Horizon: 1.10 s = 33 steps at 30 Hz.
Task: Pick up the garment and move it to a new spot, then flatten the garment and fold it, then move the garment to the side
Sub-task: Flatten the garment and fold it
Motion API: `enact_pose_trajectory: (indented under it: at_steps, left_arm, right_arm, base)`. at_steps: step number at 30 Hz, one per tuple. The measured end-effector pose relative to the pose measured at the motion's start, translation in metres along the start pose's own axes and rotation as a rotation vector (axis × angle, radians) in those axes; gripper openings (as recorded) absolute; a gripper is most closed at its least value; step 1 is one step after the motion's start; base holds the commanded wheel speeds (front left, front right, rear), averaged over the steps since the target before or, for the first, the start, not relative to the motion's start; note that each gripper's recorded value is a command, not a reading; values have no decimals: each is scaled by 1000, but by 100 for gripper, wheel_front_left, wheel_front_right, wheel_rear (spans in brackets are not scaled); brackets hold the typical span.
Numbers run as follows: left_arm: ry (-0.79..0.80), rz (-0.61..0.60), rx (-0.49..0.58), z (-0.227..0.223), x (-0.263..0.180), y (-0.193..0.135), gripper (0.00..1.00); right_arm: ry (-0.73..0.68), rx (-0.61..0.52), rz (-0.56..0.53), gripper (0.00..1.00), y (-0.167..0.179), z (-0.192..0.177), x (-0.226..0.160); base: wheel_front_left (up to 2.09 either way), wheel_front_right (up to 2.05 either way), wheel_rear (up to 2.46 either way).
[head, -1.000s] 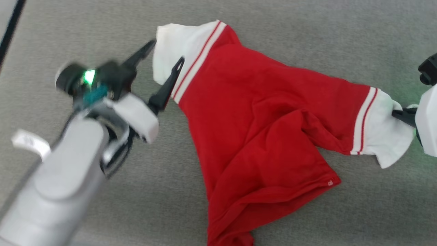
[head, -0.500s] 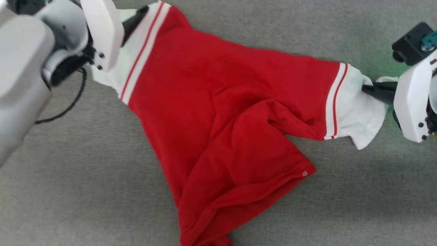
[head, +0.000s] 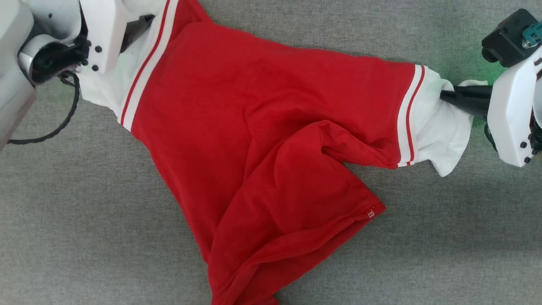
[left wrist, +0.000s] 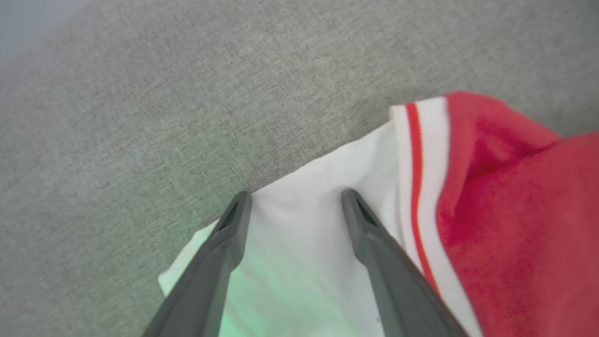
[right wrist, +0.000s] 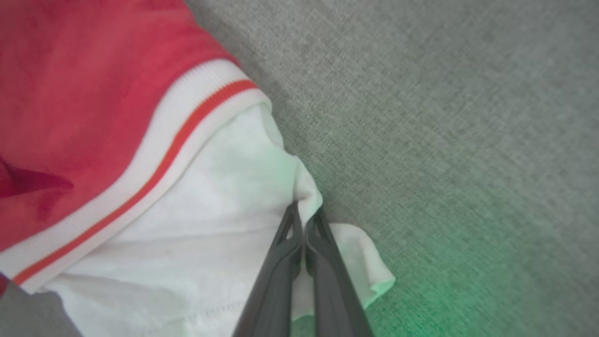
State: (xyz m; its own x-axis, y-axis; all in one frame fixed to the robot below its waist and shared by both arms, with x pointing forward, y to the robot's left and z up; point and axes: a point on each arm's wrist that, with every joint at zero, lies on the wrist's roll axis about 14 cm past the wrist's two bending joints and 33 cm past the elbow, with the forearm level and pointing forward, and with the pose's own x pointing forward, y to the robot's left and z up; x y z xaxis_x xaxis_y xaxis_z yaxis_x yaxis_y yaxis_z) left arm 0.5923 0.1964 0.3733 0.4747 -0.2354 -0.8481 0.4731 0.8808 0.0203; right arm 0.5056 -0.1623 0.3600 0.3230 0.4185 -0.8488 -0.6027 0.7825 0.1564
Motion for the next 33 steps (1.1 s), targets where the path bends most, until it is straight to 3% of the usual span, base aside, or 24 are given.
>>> enact_pose_trajectory:
  at_steps: [9, 10, 11, 12, 13, 24, 30, 33]
  left_arm:
    - [24, -17, -32, -2, 10, -1, 100]
    - [34, -24, -33, -3, 10, -3, 92]
    - [44, -32, -37, -3, 10, -5, 58]
    - [49, -37, -37, -3, 9, -6, 39]
    - [53, -42, -36, -4, 8, -7, 0]
    - [34, -84, -46, -3, 1, -19, 0]
    - [-170, -113, -119, 24, -15, -28, 0]
    - [-280, -73, -128, 40, -32, -17, 0]
  right_arm:
    - [-3, -2, 3, 0, -2, 0, 1]
    - [-5, -3, 2, 0, -2, 0, 0]
    - [-8, -2, 1, 0, -2, 0, 0]
    - [-10, -2, 0, 0, -2, 1, 0]
    - [-12, -2, -1, 0, -2, 1, -1]
    - [-56, -1, -11, 0, -4, 9, -6]
    - [-182, 18, -57, 0, -11, 34, -25]
    - [-282, 33, -110, 0, -23, 55, -48]
  base:
    - [0, 0, 0]
    - [0, 0, 0]
    - [0, 0, 0]
    - [0, 0, 0]
    - [0, 0, 0]
    - [0, 0, 0]
    - [0, 0, 0]
    - [0, 0, 0]
